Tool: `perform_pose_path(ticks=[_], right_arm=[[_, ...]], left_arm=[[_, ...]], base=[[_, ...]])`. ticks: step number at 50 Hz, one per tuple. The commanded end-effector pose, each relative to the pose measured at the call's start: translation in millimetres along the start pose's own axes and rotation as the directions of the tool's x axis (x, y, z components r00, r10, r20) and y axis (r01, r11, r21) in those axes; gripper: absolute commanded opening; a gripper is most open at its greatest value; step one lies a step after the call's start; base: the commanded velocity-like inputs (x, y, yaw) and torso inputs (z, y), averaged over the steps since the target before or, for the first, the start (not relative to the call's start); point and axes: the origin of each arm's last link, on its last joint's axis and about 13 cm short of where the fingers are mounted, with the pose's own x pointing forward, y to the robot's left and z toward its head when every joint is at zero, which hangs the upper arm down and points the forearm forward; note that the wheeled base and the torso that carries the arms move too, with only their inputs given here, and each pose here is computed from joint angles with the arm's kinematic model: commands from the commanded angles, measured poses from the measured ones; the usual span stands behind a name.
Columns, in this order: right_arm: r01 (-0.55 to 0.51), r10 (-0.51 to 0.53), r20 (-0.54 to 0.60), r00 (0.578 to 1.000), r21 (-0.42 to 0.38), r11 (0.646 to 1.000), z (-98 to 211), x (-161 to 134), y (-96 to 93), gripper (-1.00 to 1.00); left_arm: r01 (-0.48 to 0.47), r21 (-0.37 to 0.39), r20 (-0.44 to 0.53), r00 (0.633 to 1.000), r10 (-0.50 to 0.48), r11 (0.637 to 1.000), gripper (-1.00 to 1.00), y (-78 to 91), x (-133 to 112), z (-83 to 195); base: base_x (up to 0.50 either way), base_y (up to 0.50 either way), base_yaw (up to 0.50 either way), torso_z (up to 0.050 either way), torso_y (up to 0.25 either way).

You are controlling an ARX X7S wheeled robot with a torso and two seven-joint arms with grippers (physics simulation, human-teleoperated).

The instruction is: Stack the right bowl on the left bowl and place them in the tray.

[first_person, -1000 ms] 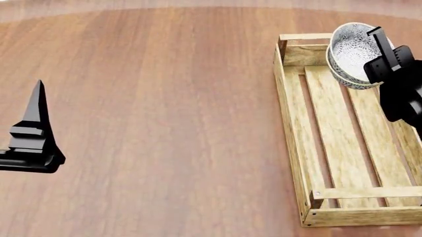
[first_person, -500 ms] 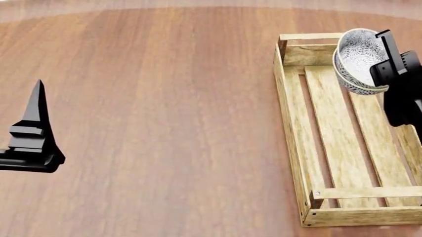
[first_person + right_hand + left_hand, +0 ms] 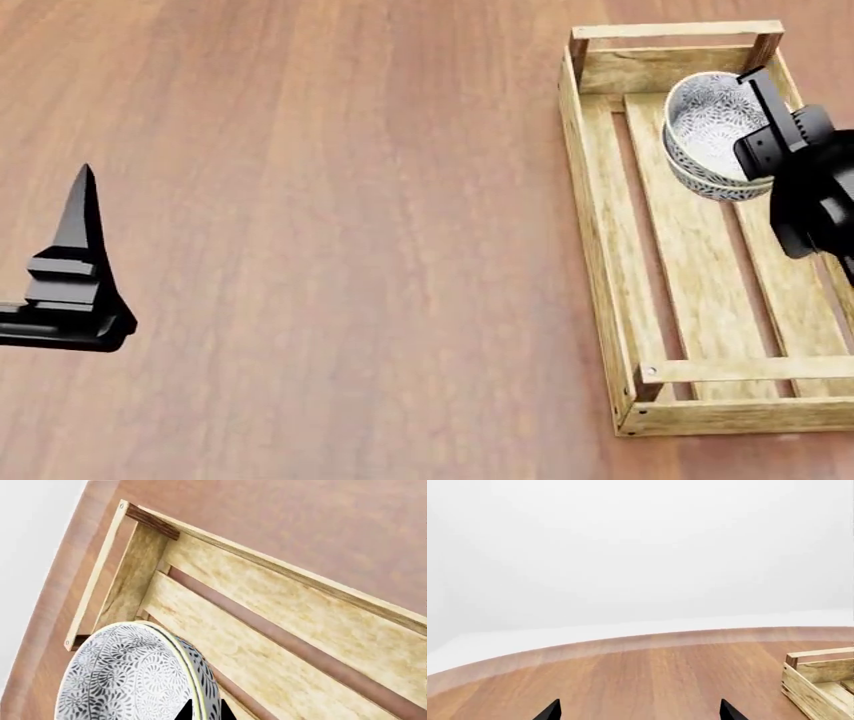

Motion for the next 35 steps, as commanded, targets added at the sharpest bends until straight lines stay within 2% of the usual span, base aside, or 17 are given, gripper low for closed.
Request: perform_pose_path(ticks=[1,9,21,29,35], right_arm=[[-0.027,0.027,0.013,1.0,0.025,0.999,3.4,-1.7,2.8,-1.0],[0.016,-0.016,0.001,1.0,-0.009,1.0,-3.8,2.9,-1.1,-1.0],[0.071,-0.071,-0.024,0.997,-0.006,0.997,-21.2,18.0,-17.8,-1.0],[0.087,-0.087,-0.018,0.996,-0.001,0.996,-23.1,20.8,-21.6,-1.0],[0.014,-0.015,0.035,0.999,0.033,0.999,-22.4,24.8,-24.4,-1.0]], left_arm=[[0.001,-0.007,0.0,1.0,-0.001,1.0,1.0,0.4,-0.1,-0.9],[0.003,-0.017,0.001,1.0,-0.003,1.0,1.0,0.5,-0.7,-2.3],[-0.001,-0.016,0.001,1.0,0.001,1.0,1.0,2.1,-1.3,-3.4],[0.003,-0.014,0.004,1.0,-0.003,1.0,1.0,2.0,-2.6,-3.4],[0.003,-0.015,0.002,1.0,-0.003,1.0,1.0,2.6,-3.4,-5.1]], base=[[0.0,0.0,0.0,0.0,0.0],[0.0,0.0,0.0,0.0,0.0],[0.0,0.0,0.0,0.0,0.0],[0.0,0.0,0.0,0.0,0.0],[0.0,0.0,0.0,0.0,0.0]])
